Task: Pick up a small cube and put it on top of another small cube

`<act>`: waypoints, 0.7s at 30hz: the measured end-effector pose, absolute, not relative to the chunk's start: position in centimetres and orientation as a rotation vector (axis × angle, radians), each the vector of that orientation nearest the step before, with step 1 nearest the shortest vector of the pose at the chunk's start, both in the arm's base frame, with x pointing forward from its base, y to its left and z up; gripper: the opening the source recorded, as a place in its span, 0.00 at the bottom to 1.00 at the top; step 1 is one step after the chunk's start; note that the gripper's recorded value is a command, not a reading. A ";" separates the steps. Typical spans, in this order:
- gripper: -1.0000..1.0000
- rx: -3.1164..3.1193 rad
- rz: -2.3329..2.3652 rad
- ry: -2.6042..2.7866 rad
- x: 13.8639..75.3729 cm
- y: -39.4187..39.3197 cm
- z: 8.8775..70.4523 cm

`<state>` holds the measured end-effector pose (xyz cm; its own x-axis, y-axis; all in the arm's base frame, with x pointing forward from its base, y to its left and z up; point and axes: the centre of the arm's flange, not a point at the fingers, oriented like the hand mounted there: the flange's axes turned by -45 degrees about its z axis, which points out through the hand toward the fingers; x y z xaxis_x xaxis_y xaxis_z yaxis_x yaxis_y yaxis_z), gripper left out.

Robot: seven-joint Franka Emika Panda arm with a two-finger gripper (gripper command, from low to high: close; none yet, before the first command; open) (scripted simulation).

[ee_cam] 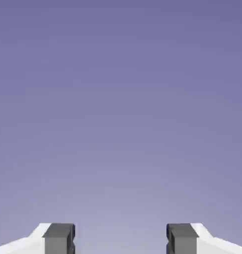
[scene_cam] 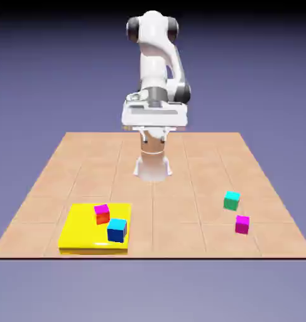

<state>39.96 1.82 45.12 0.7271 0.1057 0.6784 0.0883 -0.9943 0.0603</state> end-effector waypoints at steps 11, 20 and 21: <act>0.50 2.861 0.482 0.866 46.0 15.4 36.3; 0.50 2.645 0.013 1.356 46.0 26.8 27.6; 0.50 2.614 -0.033 1.404 45.8 28.1 26.6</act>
<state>45.78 28.06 26.57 0.5555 0.8253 -0.1014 0.8292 -0.5406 0.1421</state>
